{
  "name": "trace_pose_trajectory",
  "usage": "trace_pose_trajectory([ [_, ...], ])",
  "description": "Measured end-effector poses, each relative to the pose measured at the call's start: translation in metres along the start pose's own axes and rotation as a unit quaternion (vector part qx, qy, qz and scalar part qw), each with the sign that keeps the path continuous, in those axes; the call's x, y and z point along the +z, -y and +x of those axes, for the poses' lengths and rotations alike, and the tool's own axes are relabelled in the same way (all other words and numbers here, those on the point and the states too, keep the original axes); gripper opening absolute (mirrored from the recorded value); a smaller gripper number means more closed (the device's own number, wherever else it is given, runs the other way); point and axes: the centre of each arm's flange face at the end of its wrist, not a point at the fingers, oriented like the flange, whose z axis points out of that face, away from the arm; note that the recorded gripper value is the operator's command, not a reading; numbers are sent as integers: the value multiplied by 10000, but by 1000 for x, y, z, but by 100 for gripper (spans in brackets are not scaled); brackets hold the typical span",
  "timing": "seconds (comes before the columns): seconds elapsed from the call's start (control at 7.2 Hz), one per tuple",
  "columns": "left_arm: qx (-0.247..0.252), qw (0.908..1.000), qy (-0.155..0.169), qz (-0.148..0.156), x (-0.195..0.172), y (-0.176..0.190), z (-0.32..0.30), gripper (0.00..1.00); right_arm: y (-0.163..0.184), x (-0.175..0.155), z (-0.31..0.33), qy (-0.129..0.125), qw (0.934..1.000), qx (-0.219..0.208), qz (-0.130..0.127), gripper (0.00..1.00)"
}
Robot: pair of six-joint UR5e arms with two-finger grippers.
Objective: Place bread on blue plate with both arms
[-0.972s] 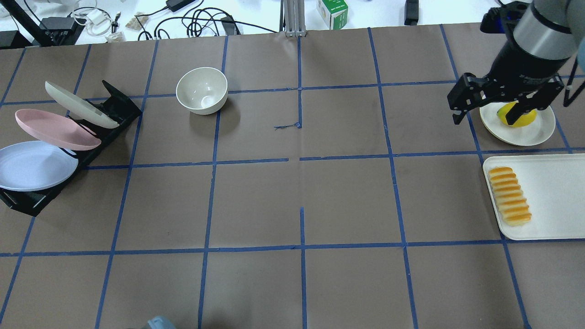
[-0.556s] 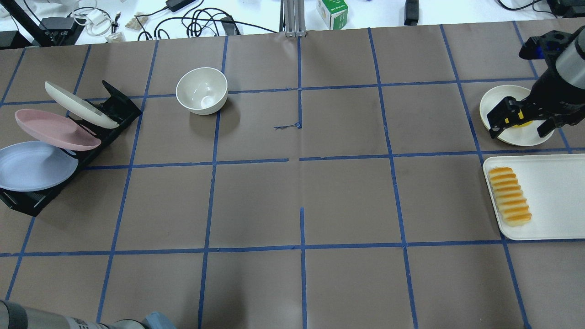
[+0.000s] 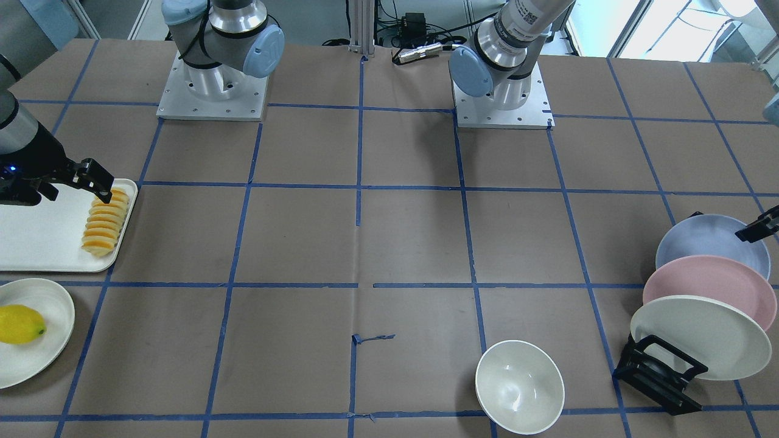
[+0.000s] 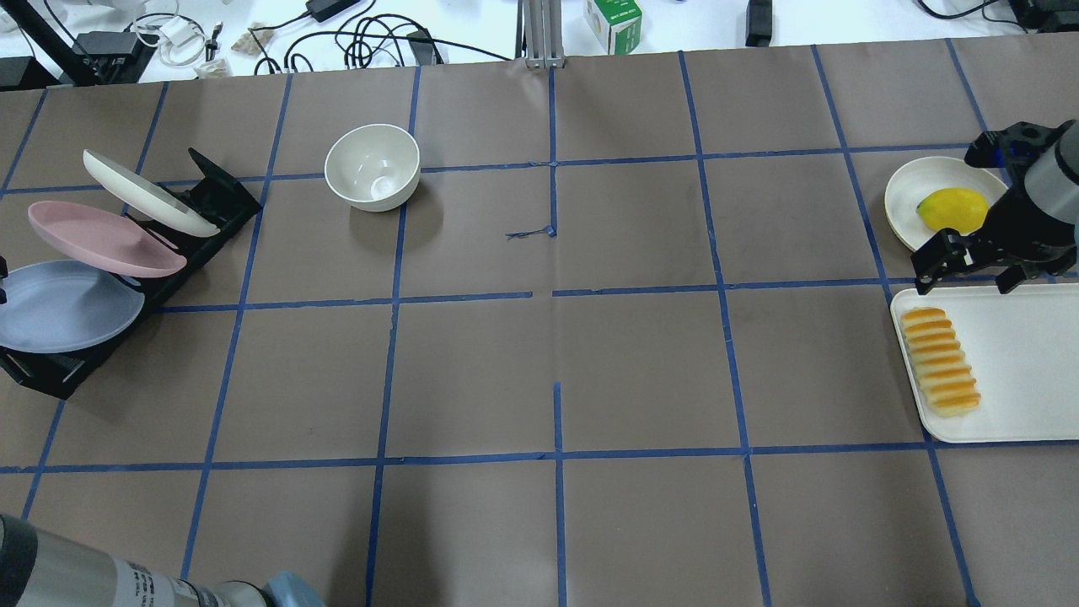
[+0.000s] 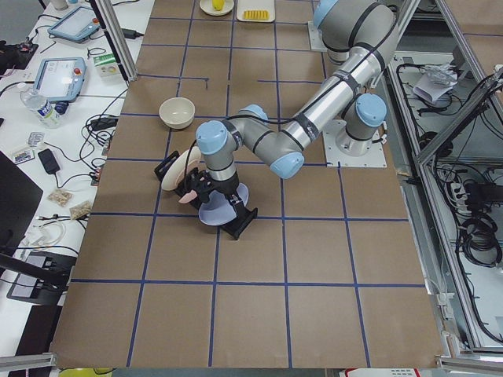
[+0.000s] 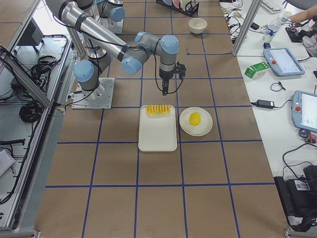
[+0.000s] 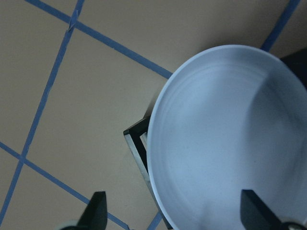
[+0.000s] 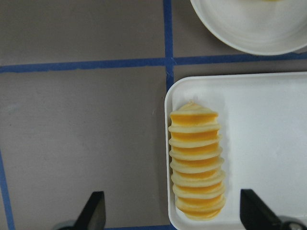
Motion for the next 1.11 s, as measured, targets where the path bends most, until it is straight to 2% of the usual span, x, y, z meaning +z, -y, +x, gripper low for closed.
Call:
trace_pose_trajectory([
  [0.14,-51,10000,12,-67,8,2,-5,35,-6,19,8,32,10000,26,-51,100],
  [0.28,-88,9999,6,-87,11,3,-7,7,-9,36,20,49,10000,-30,-74,100],
  [0.69,-73,9998,-101,-121,12,4,-7,0,-3,74,51,85,9989,-449,-110,100],
  [1.11,-59,9999,-108,-99,9,4,-8,0,5,102,56,222,9984,-465,-212,100],
])
